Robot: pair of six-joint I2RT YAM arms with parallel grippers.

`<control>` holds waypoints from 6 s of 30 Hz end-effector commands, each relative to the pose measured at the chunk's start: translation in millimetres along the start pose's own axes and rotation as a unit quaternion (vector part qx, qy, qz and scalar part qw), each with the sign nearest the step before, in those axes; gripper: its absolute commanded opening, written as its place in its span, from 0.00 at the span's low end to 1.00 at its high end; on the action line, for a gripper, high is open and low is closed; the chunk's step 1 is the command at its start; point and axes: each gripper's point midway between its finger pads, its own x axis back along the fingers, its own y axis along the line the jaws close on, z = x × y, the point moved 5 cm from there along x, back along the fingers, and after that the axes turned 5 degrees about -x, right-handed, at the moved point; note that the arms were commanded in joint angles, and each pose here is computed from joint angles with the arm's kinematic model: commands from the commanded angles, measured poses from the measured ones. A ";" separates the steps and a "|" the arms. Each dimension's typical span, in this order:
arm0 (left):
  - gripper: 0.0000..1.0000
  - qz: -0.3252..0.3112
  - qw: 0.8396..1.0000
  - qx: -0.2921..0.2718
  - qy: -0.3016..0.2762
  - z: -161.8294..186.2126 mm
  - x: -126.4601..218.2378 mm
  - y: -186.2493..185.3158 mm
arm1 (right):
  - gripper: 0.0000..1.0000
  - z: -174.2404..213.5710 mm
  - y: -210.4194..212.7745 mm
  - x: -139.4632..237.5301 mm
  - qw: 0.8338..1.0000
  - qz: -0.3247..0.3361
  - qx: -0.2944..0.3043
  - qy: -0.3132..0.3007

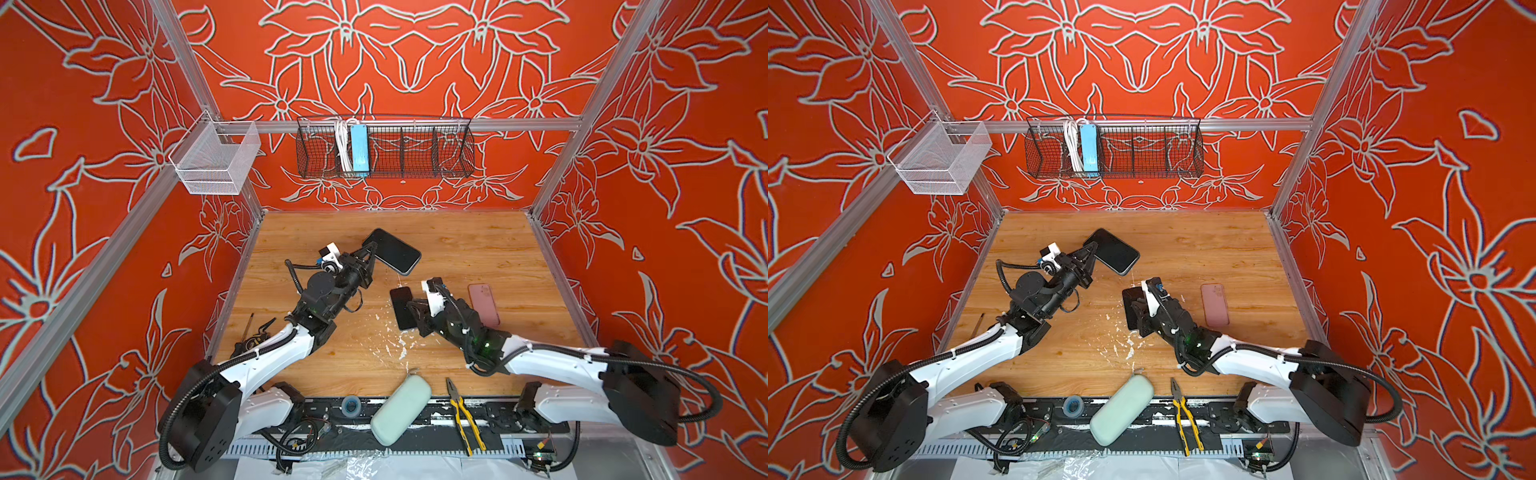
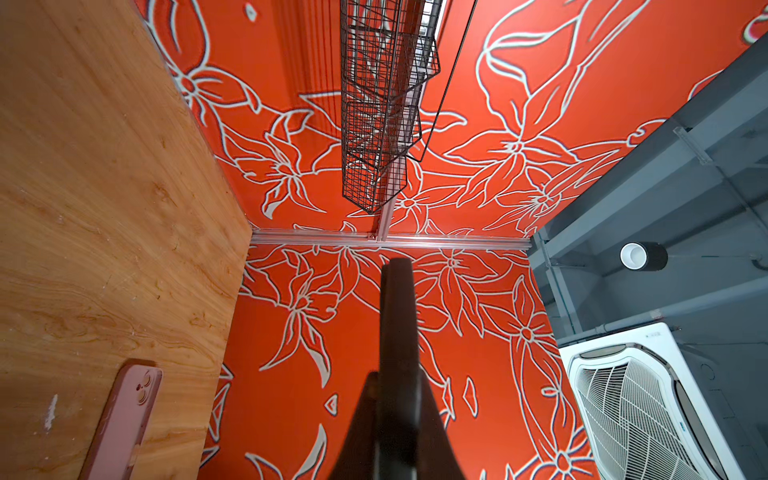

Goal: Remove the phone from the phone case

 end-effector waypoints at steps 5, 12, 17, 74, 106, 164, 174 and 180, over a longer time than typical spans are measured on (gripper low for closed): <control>0.00 0.044 0.997 -0.066 0.006 -2.3 -3.4 -22.3 | 0.27 -22.2 -8.6 30.8 0.997 -0.040 -0.056 0.030; 0.00 0.055 0.983 -0.160 0.069 -9.0 -15.3 -35.4 | 0.44 -51.7 -3.3 52.8 0.993 -0.080 -0.031 0.082; 0.00 0.063 0.960 -0.236 0.136 -12.2 -22.7 -48.0 | 0.60 -72.9 0.7 62.8 0.986 -0.125 -0.024 0.112; 0.00 0.178 0.772 -0.420 0.443 25.5 -25.6 -63.6 | 0.78 -91.9 36.7 49.2 0.925 -0.256 0.126 0.252; 0.00 0.208 0.750 -0.407 0.477 37.5 -23.0 -63.6 | 0.47 -92.3 60.7 38.6 0.906 -0.283 0.167 0.266; 0.00 0.240 0.740 -0.377 0.502 58.3 -43.9 -67.6 | 0.17 -58.1 110.3 30.0 0.884 -0.261 0.300 0.244; 0.00 0.244 0.739 -0.377 0.502 59.7 -42.4 -72.5 | 0.32 -63.5 106.7 42.4 0.895 -0.275 0.265 0.229; 0.00 0.240 0.746 -0.378 0.493 58.9 -41.4 -78.4 | 0.47 -76.9 92.7 57.6 0.908 -0.310 0.177 0.219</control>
